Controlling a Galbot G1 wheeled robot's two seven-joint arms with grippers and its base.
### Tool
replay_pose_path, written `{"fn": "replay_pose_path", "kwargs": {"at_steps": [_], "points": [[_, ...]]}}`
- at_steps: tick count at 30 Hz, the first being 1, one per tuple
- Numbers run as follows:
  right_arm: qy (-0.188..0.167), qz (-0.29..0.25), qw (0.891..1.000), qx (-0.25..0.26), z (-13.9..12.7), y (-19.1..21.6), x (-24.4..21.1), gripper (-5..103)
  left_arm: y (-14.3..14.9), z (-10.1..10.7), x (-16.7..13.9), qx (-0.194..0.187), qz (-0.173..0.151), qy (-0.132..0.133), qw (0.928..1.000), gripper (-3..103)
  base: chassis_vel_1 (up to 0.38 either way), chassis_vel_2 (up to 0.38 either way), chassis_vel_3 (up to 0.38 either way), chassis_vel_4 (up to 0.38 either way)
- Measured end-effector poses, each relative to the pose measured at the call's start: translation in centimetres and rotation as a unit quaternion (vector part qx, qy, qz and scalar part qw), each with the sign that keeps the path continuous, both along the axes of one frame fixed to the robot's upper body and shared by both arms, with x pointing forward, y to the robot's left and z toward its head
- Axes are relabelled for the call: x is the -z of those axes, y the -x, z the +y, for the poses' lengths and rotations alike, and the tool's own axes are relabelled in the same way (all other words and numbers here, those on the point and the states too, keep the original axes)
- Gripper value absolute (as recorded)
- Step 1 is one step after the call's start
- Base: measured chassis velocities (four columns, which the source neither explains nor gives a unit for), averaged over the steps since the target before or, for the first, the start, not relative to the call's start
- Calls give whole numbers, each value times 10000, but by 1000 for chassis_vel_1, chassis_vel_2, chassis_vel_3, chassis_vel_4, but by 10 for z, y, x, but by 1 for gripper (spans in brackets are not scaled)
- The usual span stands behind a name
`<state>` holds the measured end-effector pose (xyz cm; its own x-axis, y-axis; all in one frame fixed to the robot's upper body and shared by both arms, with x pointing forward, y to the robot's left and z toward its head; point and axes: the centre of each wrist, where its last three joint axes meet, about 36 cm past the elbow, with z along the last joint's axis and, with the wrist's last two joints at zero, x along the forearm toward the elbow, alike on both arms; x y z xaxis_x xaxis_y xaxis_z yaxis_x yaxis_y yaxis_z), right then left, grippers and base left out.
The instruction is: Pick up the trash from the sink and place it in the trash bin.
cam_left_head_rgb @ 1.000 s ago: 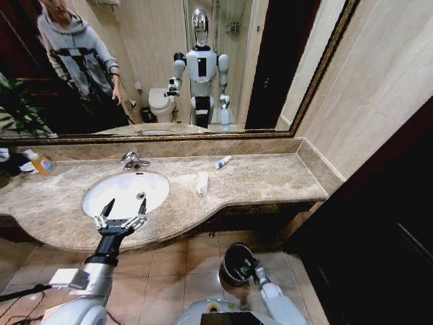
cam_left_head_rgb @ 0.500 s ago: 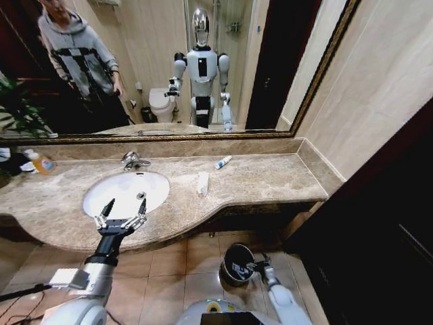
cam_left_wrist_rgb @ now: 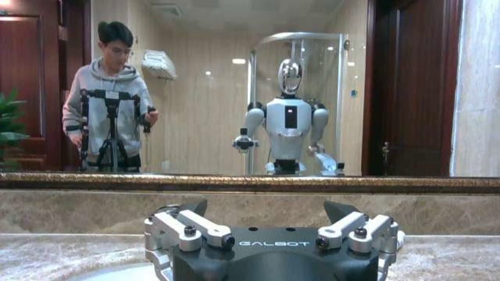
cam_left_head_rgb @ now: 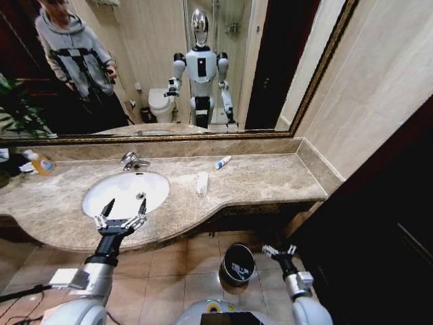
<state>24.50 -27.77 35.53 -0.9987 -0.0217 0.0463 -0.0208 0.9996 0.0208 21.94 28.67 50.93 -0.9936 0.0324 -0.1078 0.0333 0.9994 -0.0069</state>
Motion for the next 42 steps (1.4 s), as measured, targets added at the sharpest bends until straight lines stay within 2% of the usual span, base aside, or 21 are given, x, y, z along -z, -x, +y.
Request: {"fn": "replay_pose_path", "kwargs": {"at_steps": [5, 7, 10, 16, 22, 23, 25, 27, 30, 35, 36, 42], "points": [[-38, -462, 9989, -114, 2, -22, -40, 100, 0, 0, 0, 1, 0, 0, 10000, 100, 0, 0, 0, 0], [8, -726, 9969, -288, 4, -48, -58, 100, 0, 0, 0, 0, 0, 0, 10000, 100, 0, 0, 0, 0], [62, -823, 9955, -472, 6, -70, -64, 100, 0, 0, 0, 1, 0, 0, 10000, 100, 0, 0, 0, 0], [299, -817, 9916, -956, 15, -135, -59, 100, 0, 0, 0, 0, 0, 0, 10000, 100, 0, 0, 0, 0], [210, -510, 9912, -1206, 33, -192, -41, 100, 0, 0, 0, 0, 0, 0, 10000, 100, 0, 0, 0, 0], [210, -510, 9912, -1206, 33, -192, -41, 100, 0, 0, 0, 0, 0, 0, 10000, 100, 0, 0, 0, 0], [90, -305, 9898, -1391, 52, -213, -32, 100, 0, 0, 0, 0, 0, 0, 10000, 100, 0, 0, 0, 0], [73, -272, 9896, -1413, 56, -216, -30, 100, 0, 0, 0, 1, 0, 0, 10000, 100, 0, 0, 0, 0], [-16, -138, 9864, -1637, 88, -230, -29, 100, 0, 0, 0, 0, 0, 0, 10000, 100, 0, 0, 0, 0], [5, -107, 9826, -1855, 106, -228, -32, 100, 0, 0, 0, 0, 0, 0, 10000, 100, 0, 0, 0, 0], [82, -104, 9787, -2050, 120, -224, -34, 100, 0, 0, 0, 0, 0, 0, 10000, 100, 0, 0, 0, 0], [348, -38, 9678, -2493, 149, -208, -31, 100, 0, 0, 0, 0, 0, 0, 10000, 100, 0, 0, 0, 0]]}}
